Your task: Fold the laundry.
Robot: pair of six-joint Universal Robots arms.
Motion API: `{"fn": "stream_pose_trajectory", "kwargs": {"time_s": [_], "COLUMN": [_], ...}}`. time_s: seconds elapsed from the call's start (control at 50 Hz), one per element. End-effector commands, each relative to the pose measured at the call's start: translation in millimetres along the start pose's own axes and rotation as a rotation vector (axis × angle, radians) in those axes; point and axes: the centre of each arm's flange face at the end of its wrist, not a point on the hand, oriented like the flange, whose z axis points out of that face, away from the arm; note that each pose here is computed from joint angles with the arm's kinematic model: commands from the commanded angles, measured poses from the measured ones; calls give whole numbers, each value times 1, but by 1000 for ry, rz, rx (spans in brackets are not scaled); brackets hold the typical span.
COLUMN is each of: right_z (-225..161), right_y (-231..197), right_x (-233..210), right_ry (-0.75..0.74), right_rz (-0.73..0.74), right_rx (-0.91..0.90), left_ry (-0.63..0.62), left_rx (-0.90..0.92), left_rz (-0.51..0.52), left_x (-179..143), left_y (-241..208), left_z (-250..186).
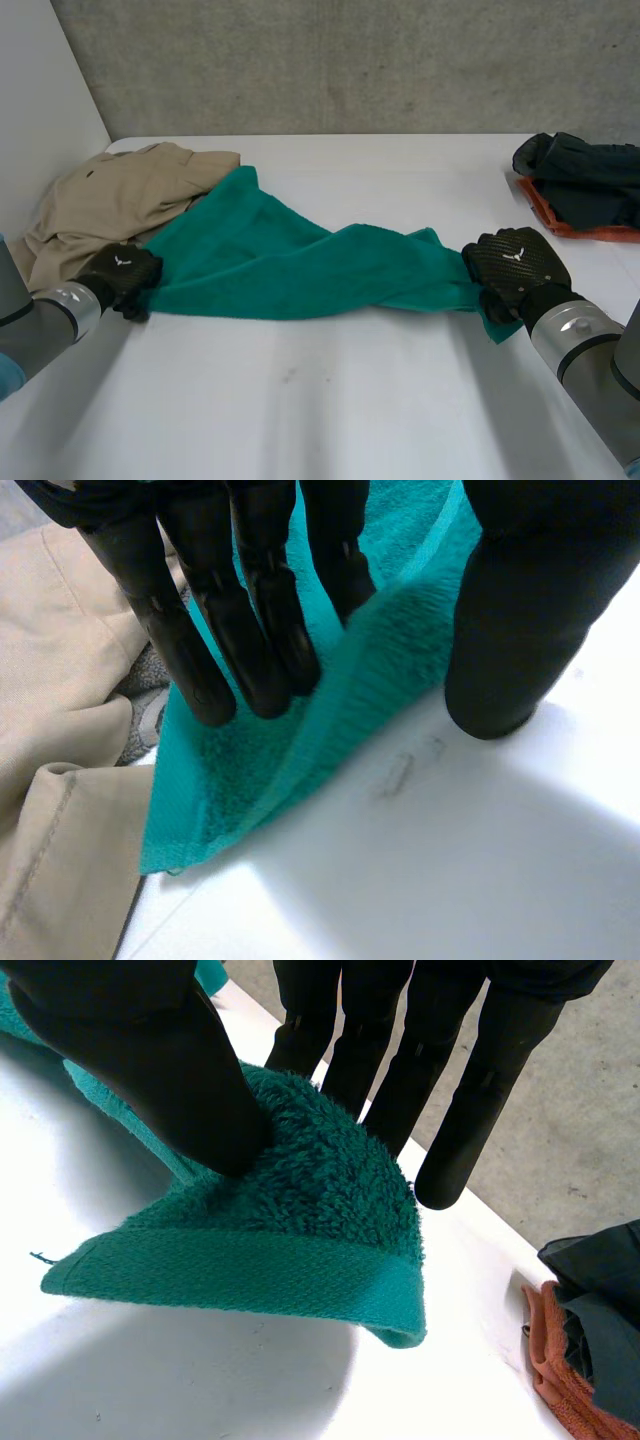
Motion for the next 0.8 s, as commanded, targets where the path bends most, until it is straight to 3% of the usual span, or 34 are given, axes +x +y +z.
{"fn": "stream_pose_trajectory", "kwargs": {"time_s": [0.02, 0.18, 0.42, 0.58, 0.68, 0.8], "right_z": [1, 1, -3, -2, -17, -49], "right_y": [-2, -6, 5, 0, -36, -93], "right_x": [3, 6, -1, 15, 46, 82], "right_ry": [8, 17, -3, 7, 42, 132], "right_rz": [-2, -12, -16, -27, -122, -202], "right_rx": [5, 14, -27, -68, -100, -47], "left_ry": [-28, -111, -53, -70, -131, -175], "left_rx": [55, 267, 179, 160, 243, 468], "left_rz": [-1, -110, -193, -202, -174, -145], "left_x": [-4, -23, -9, -11, -26, -33], "left_y": [-15, -70, -38, -39, -82, -155], "left_z": [0, -20, -1, -4, -35, -88]}}
